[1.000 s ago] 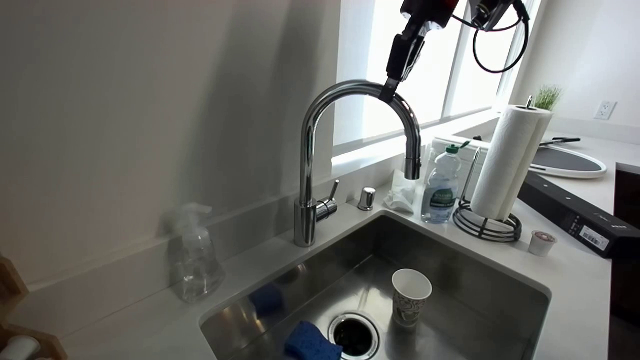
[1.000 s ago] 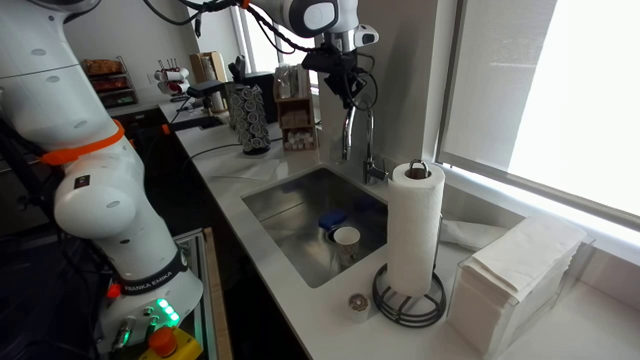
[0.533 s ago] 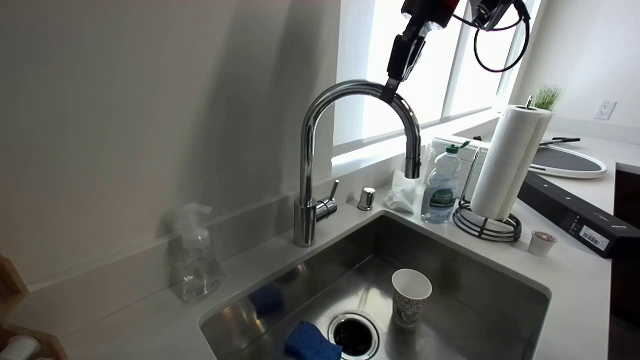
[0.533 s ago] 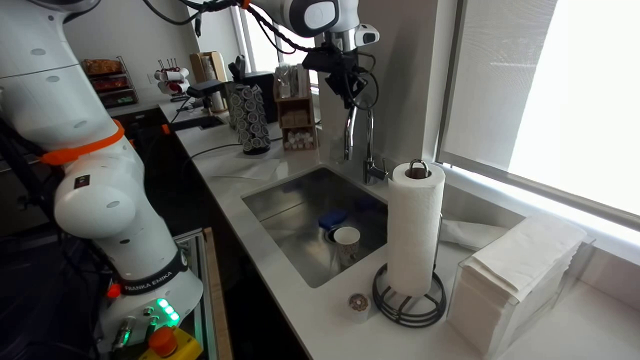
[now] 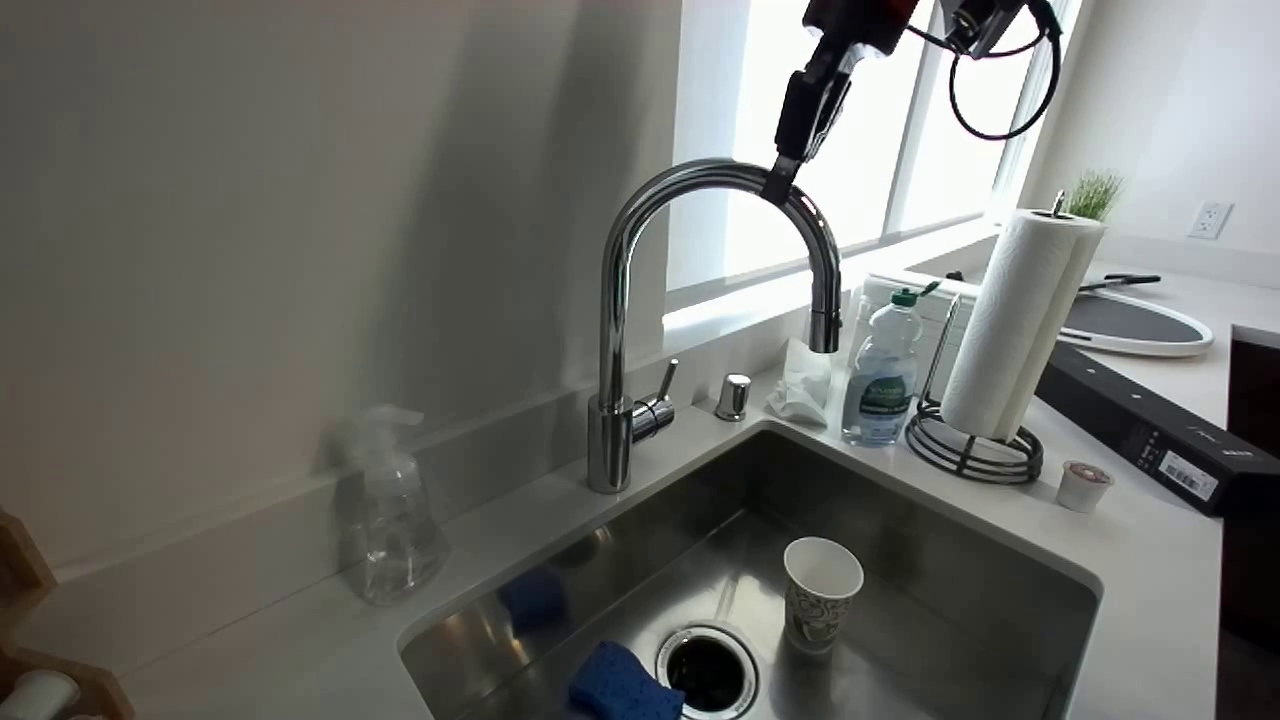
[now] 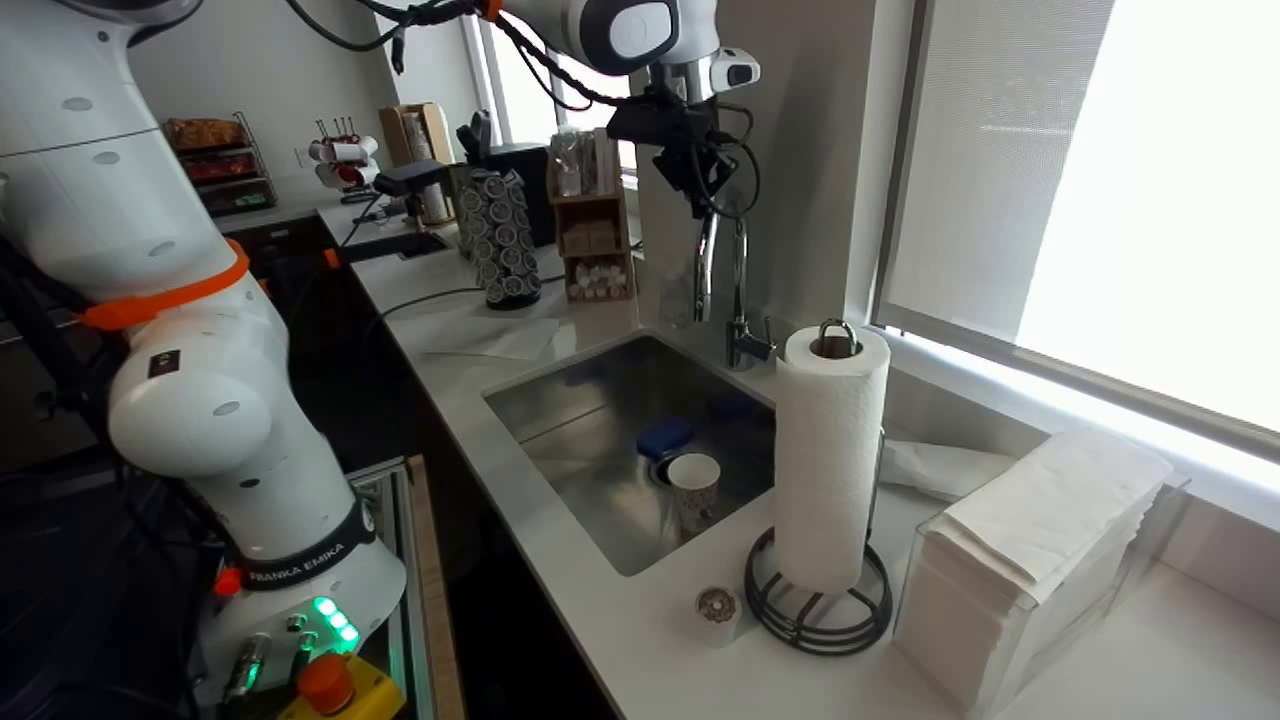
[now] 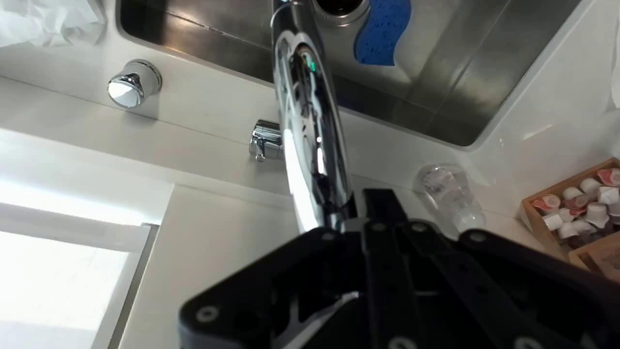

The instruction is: Push the faucet to the right then open the faucet and close it.

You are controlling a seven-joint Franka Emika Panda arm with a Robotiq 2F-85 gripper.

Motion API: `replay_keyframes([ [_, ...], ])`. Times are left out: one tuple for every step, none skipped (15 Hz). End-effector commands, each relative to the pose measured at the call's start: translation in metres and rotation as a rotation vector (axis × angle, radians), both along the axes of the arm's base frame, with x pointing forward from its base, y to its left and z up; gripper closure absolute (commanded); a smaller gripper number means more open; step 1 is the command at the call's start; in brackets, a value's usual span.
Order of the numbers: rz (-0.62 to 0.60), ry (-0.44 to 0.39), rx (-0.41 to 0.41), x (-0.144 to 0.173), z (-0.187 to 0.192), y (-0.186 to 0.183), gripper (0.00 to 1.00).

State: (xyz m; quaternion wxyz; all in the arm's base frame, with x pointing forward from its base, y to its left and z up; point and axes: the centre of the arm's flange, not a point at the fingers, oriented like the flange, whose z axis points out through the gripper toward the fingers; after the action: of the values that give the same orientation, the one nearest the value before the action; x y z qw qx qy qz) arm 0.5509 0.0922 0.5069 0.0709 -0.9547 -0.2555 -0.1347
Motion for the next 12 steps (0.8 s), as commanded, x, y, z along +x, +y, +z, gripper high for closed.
replay_keyframes([
  [0.050,-0.014,0.081,-0.011,0.010,0.003,1.00],
  [0.057,-0.027,0.109,-0.013,0.016,0.003,1.00],
  [0.050,-0.068,0.178,-0.021,0.034,-0.007,1.00],
  [0.043,-0.090,0.226,-0.023,0.043,-0.013,1.00],
  [-0.001,-0.118,0.266,-0.024,0.056,-0.027,1.00],
  [-0.046,-0.146,0.294,-0.025,0.065,-0.040,1.00],
  [-0.101,-0.164,0.313,-0.022,0.072,-0.057,1.00],
  [-0.159,-0.179,0.320,-0.019,0.075,-0.075,1.00],
  [-0.187,-0.177,0.336,-0.013,0.075,-0.091,1.00],
  [-0.221,-0.183,0.341,-0.011,0.072,-0.104,1.00],
  [-0.230,-0.177,0.350,0.000,0.065,-0.117,1.00],
  [-0.227,-0.168,0.366,0.006,0.057,-0.126,1.00],
])
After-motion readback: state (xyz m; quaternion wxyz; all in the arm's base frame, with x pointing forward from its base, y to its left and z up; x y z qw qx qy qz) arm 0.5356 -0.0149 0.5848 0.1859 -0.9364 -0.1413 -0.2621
